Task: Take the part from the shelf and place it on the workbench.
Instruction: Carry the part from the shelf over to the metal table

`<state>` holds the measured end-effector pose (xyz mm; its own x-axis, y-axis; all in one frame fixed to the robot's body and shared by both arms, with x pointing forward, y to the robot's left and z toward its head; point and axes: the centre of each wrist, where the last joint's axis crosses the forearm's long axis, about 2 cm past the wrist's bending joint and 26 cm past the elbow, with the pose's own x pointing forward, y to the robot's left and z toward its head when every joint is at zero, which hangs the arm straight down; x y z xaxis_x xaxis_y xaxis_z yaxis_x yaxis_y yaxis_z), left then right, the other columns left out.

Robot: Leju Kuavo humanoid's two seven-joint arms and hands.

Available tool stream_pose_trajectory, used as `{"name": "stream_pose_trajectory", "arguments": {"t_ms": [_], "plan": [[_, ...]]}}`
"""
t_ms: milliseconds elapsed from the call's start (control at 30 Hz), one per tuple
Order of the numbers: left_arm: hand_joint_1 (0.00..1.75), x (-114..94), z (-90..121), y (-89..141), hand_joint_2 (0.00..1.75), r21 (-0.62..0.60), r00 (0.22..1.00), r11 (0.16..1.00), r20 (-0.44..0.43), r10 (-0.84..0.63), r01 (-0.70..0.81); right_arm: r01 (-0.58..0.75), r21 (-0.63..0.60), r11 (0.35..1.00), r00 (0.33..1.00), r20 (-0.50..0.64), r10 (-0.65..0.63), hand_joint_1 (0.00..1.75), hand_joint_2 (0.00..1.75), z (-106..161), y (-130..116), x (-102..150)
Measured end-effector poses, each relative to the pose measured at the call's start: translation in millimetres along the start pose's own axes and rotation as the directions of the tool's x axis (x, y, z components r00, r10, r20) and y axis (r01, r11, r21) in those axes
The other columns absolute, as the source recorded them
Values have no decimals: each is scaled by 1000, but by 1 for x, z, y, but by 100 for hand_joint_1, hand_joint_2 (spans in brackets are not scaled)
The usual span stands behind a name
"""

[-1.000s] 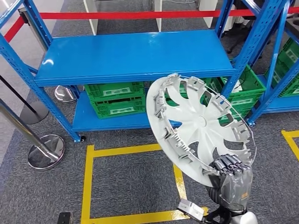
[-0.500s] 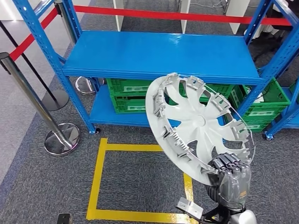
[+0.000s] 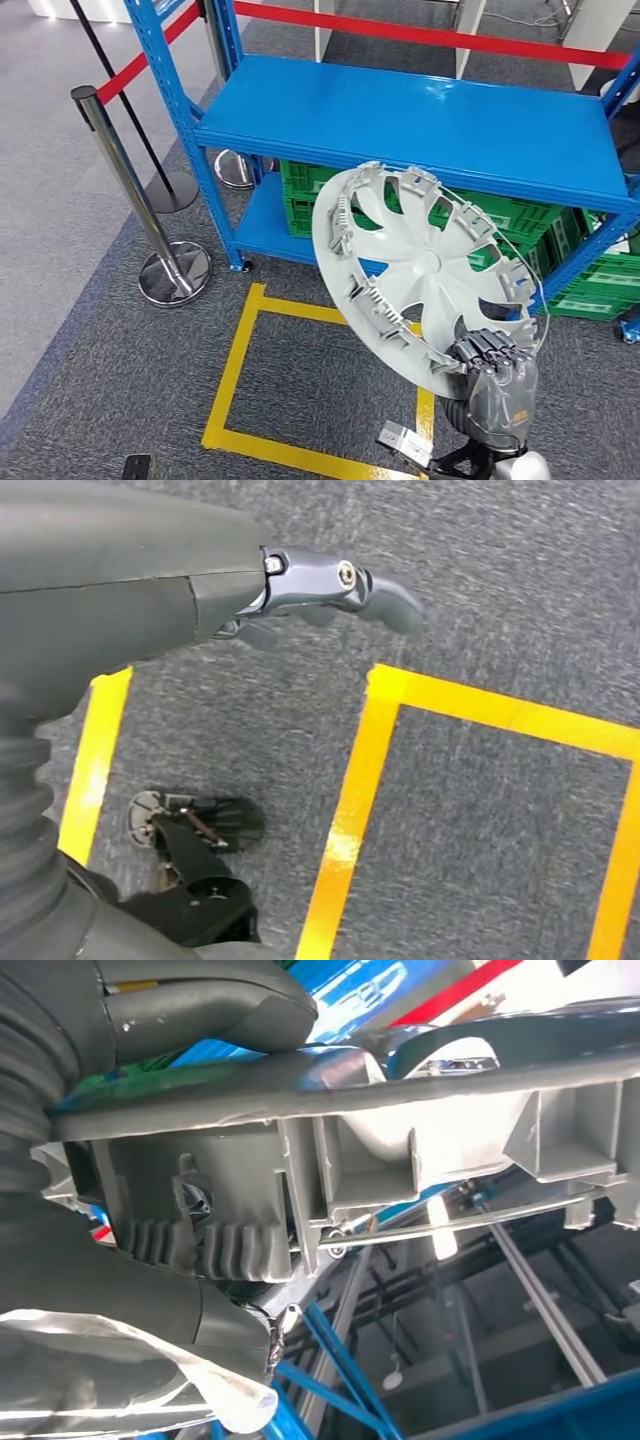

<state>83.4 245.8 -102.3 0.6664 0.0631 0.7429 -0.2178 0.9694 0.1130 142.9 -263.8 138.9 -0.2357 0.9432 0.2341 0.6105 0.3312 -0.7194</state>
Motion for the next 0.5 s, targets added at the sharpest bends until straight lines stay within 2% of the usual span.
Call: {"name": "stream_pose_trajectory", "arguments": {"t_ms": [500], "plan": [[0,1,-2,3,175,9,1000,1000,-3,6,-6,1,3,1000,1000,14,-1,175,175,0,0,2]]}}
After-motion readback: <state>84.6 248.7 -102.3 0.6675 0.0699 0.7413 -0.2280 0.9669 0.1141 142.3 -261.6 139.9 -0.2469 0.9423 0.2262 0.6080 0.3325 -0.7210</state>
